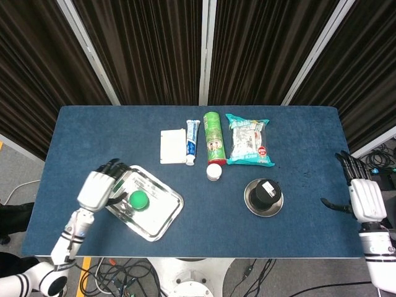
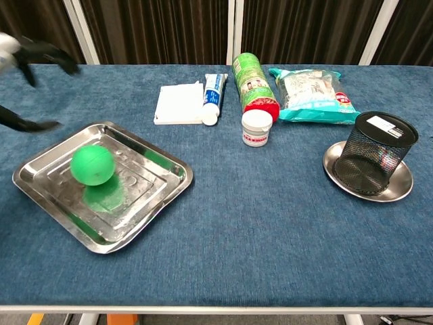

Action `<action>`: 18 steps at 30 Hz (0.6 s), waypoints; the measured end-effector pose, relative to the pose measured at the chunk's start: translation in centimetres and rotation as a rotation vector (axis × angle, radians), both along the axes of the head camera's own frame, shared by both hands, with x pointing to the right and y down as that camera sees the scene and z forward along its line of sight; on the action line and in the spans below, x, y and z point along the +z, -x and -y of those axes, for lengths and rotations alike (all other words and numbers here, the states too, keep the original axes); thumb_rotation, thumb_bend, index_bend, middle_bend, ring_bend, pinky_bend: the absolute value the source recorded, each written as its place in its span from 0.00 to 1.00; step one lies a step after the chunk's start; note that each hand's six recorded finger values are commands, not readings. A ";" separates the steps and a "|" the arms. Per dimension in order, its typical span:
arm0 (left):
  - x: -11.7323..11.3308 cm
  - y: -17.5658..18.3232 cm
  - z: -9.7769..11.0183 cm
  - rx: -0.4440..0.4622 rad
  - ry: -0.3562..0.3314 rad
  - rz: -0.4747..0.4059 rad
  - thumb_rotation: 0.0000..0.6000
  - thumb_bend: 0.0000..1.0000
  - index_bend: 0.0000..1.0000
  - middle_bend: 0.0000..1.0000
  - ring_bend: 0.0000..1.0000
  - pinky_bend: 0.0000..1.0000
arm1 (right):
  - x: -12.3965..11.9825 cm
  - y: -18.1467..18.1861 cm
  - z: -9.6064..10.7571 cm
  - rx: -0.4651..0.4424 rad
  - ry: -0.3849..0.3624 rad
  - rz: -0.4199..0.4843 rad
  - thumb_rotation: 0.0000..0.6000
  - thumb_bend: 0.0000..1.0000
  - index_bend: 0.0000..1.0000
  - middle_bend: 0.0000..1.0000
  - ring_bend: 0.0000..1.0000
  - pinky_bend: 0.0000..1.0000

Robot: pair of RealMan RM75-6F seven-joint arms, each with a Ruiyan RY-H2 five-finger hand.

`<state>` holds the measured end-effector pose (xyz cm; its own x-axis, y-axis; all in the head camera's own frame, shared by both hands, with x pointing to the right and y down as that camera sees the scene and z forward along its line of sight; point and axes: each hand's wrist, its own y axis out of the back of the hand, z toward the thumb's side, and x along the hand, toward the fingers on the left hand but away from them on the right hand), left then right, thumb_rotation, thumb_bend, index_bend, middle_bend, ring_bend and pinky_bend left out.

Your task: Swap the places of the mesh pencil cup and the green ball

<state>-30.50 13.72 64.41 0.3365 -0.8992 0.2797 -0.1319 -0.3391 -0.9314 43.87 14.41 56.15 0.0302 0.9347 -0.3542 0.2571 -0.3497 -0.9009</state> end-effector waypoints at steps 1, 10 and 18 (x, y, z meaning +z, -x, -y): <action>-0.6 1.3 -0.1 -0.035 -0.021 0.013 1.00 0.15 0.20 0.20 0.11 0.31 | 0.0 -0.3 -0.5 -0.005 0.002 -0.018 1.00 0.00 0.00 0.00 0.00 0.00; -3.1 11.7 -5.1 -0.297 0.015 0.133 1.00 0.14 0.12 0.09 0.03 0.21 | -1.0 -3.0 -5.4 0.061 -0.023 -0.154 1.00 0.02 0.00 0.00 0.00 0.00; -3.3 13.4 -8.8 -0.356 0.066 0.140 1.00 0.14 0.12 0.09 0.03 0.20 | 0.8 -3.8 -8.8 0.099 0.048 -0.190 1.00 0.04 0.00 0.00 0.00 0.00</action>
